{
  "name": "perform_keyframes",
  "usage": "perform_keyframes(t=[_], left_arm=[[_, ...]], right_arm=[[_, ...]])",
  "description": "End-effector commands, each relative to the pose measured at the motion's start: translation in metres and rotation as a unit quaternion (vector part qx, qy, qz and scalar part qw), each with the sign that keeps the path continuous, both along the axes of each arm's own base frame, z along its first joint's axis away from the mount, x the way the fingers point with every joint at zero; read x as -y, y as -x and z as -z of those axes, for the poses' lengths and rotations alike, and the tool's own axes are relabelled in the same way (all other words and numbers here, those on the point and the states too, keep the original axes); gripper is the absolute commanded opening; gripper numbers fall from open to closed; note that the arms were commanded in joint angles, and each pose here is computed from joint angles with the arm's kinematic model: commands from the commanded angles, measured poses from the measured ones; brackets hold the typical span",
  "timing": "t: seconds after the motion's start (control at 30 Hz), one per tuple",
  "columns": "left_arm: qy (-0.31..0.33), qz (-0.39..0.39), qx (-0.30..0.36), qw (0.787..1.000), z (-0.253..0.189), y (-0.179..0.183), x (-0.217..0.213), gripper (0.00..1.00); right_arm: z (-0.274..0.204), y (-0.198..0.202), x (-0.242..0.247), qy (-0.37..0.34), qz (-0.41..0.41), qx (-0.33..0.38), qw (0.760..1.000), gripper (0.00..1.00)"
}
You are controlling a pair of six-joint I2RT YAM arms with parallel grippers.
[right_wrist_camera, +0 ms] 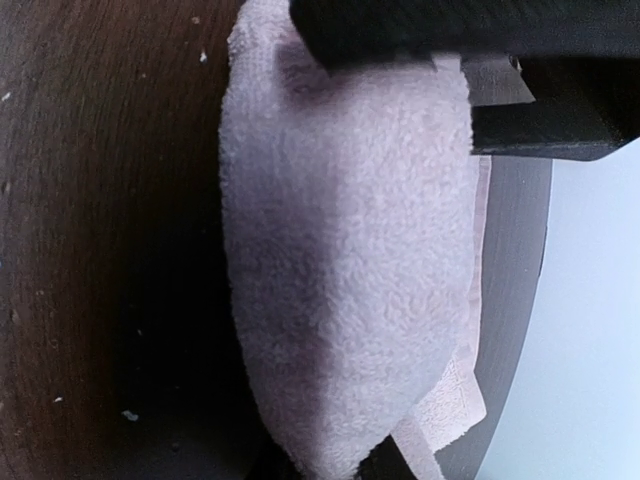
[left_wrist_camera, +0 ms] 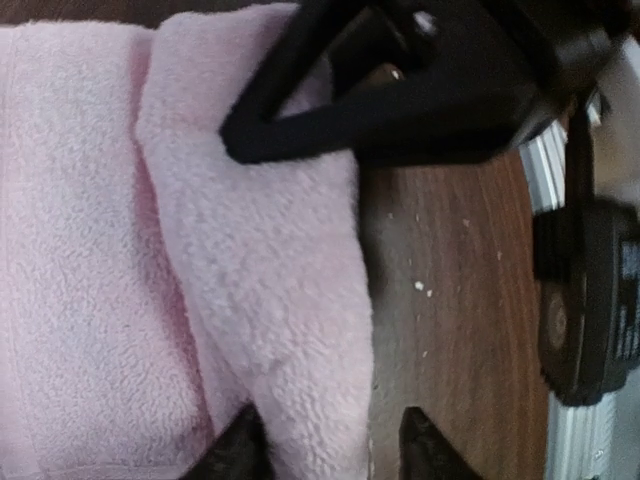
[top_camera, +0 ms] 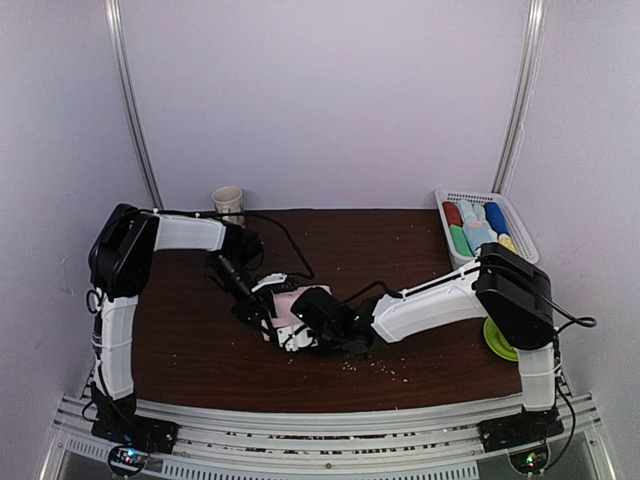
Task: Roll the towels
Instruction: Roll the towel at the center of the board.
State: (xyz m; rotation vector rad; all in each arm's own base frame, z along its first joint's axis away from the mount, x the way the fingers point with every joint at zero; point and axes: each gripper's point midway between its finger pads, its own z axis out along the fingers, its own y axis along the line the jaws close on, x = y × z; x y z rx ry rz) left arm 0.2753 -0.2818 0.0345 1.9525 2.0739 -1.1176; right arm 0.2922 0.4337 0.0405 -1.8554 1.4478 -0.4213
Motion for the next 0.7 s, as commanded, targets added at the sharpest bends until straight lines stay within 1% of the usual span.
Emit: perform_keyframes(t=[0.0,0.13,0.23,0.3,0.4,0.5,0.6,0.67], left_arm=[[-0.059,-0.014,0.068,0.996,0.003,-0.021,-0.036,0.60],[-0.034,-0.032,0.133,0.990,-0.026,-0.032,-0.044,0.73],[-0.010,-0.048,0.194,0.980,-0.047,-0.034,-0.055,0.77],[0.009,-0.054,0.244,0.968,-0.054,-0.035,-0.059,0.78],[0.020,-0.064,0.324,0.944,-0.056,-0.035,-0.067,0.78],[0.029,-0.069,0.397,0.915,-0.050,-0.031,-0.076,0.79],[0.049,-0.063,0.446,0.891,-0.050,-0.022,-0.080,0.79],[0.066,-0.058,0.477,0.874,-0.057,-0.015,-0.081,0.79]], right_arm=[[0.035,0.015,0.015,0.039,0.001,-0.081,0.996,0.08],[0.032,0.021,0.011,0.033,-0.001,-0.119,0.992,0.06],[0.032,0.027,0.008,0.020,0.005,-0.159,0.987,0.06],[0.032,0.030,0.007,0.015,0.009,-0.187,0.982,0.05],[0.035,0.031,0.006,0.013,0.023,-0.237,0.971,0.05],[0.035,0.035,0.003,0.008,0.036,-0.301,0.953,0.05],[0.034,0.037,-0.001,0.008,0.051,-0.351,0.935,0.05],[0.034,0.039,-0.004,0.008,0.059,-0.367,0.928,0.05]])
